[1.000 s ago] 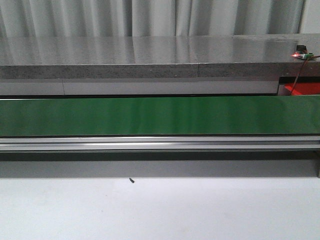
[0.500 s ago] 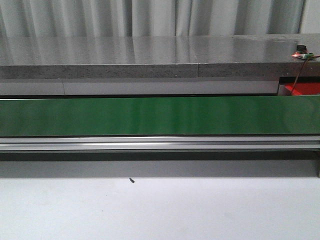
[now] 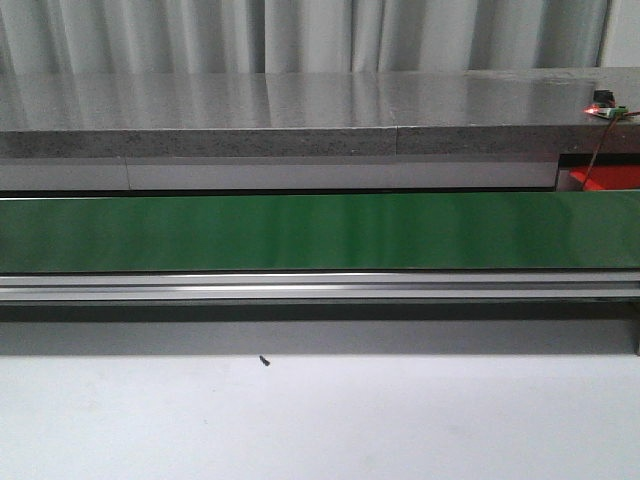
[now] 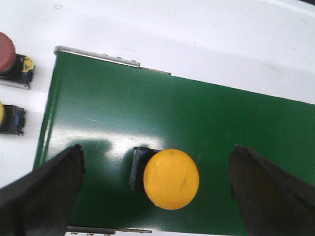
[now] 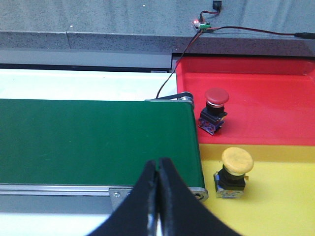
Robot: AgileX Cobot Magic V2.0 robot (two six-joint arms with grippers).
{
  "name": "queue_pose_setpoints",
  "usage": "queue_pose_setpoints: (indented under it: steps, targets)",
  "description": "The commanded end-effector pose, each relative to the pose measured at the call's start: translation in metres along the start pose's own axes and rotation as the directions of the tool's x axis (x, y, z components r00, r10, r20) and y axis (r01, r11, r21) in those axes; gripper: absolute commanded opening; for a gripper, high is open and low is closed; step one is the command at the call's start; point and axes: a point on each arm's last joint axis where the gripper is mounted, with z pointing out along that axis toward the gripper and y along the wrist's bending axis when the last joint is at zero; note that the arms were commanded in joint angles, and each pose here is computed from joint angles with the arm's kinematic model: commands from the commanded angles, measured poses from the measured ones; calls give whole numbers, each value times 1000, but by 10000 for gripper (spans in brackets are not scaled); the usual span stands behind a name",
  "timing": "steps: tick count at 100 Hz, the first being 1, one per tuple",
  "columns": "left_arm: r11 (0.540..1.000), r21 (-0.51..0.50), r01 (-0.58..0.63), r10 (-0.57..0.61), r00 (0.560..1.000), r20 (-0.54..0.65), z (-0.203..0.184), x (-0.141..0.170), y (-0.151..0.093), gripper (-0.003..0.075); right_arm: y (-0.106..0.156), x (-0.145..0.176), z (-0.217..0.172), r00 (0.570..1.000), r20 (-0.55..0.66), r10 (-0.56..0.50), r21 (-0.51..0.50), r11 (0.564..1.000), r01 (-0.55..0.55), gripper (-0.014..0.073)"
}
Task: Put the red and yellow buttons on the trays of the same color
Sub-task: 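Set the yellow button on the green belt and open the left gripper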
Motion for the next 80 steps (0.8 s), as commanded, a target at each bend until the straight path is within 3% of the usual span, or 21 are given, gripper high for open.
queue_pose_setpoints:
  steps: [1,30,58,80]
  targets:
    - [999,-49,-11,18,989,148,-33,-11,-4,583,-1,-15,-3,996,92,-7,19,1000,5,-68]
    - [968,-210,139,-106,981,164,-54,-5,34,567,-1,-15,-3,996,92,-7,19,1000,5,-68]
    - [904,-271,331,-281,937,206,-67,4,81,567,-1,-15,-3,996,92,-7,19,1000,5,-68]
    - [862,-382,333,-314,943,113,-49,12,112,567,-1,-15,-3,996,92,-7,19,1000,5,-68]
